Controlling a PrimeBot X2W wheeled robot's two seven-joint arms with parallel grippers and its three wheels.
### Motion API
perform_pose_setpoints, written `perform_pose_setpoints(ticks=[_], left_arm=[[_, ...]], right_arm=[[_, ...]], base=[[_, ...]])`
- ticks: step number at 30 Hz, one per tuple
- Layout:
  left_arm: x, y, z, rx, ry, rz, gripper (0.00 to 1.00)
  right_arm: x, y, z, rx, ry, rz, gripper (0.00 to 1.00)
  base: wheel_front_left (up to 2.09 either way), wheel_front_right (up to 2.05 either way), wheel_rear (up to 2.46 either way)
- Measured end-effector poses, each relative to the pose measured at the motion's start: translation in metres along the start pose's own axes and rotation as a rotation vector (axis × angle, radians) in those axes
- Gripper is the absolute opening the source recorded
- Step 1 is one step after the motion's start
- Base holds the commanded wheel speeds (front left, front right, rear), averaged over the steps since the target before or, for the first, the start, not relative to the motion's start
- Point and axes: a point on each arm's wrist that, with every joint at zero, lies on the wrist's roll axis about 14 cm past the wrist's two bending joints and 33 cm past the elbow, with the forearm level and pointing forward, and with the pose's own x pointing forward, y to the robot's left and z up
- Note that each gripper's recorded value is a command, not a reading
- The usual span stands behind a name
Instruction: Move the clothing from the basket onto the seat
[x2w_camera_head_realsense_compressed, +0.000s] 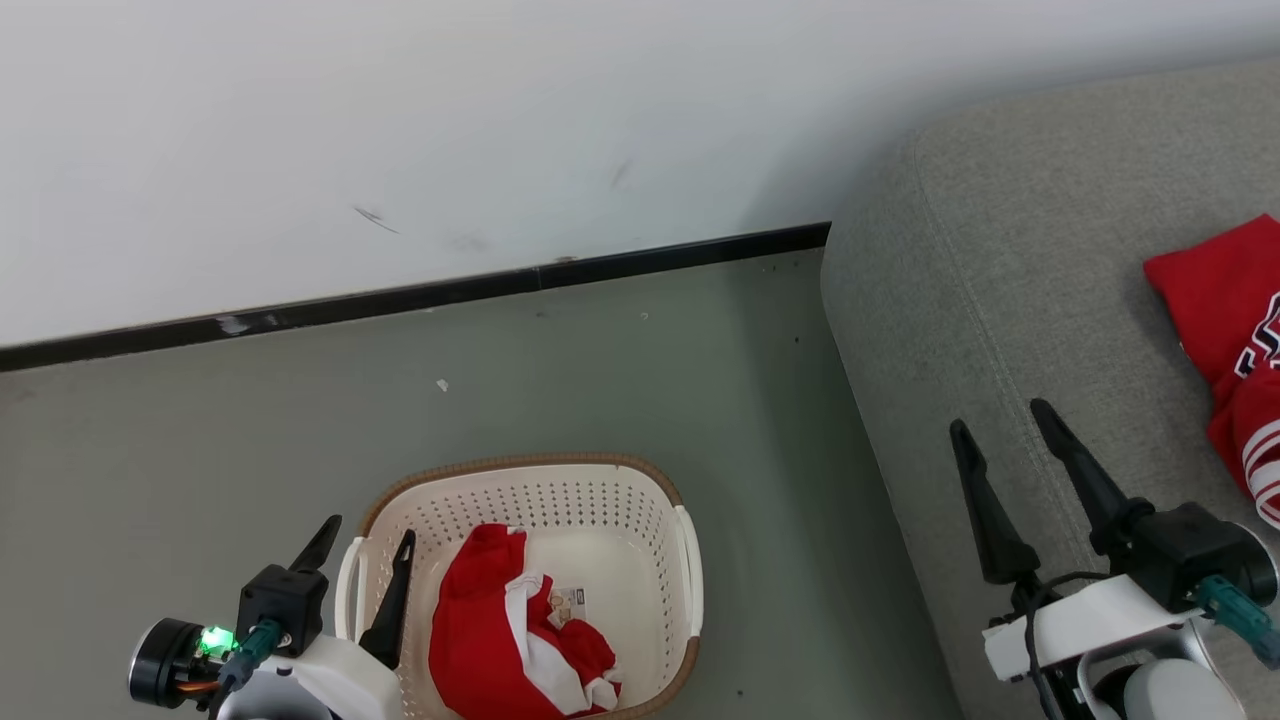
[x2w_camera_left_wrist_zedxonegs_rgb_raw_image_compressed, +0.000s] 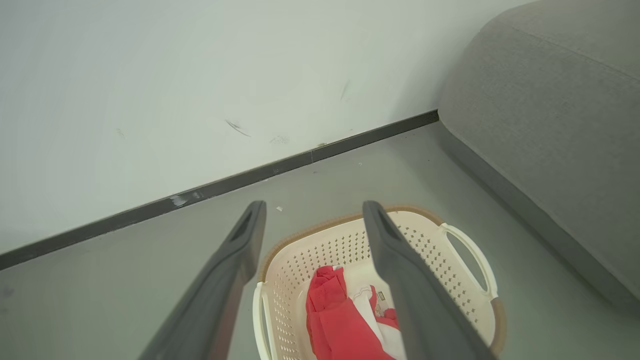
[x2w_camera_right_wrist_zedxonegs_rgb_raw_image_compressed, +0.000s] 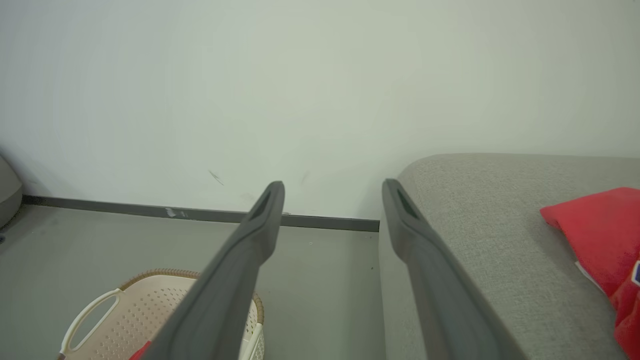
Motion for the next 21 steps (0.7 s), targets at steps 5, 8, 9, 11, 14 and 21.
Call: perform_pose_setpoints(ticks=[5,8,9,11,14,21], left_arm=[[0.015,-0.009,-0.018,0.006,0.061,-0.048,1.00],[0.025,-0.012,-0.028,0.006,0.096,-0.064,1.00],[0.028,-0.013,-0.031,0.009,0.106,-0.070,1.00],[0.035,-0.014,-0.038,0.014,0.124,-0.082,1.00],[0.046,-0.016,-0.047,0.021,0.148,-0.099,1.00],[0.064,-0.021,-0.080,0.035,0.236,-0.147,1.00]], right_arm=[[0.009,-0.012,0.001,-0.016,-0.010,-0.032,1.00],[0.016,-0.015,0.001,-0.023,-0.017,-0.038,1.00],[0.019,-0.016,0.002,-0.023,-0.022,-0.040,1.00],[0.026,-0.018,0.006,-0.020,-0.039,-0.045,1.00],[0.035,-0.020,0.008,-0.023,-0.055,-0.047,1.00],[0.051,-0.022,-0.002,-0.027,-0.045,-0.045,1.00]], base=[[0.00,0.00,0.00],[0.00,0.00,0.00],[0.00,0.00,0.00],[0.00,0.00,0.00],[0.00,0.00,0.00],[0.00,0.00,0.00]])
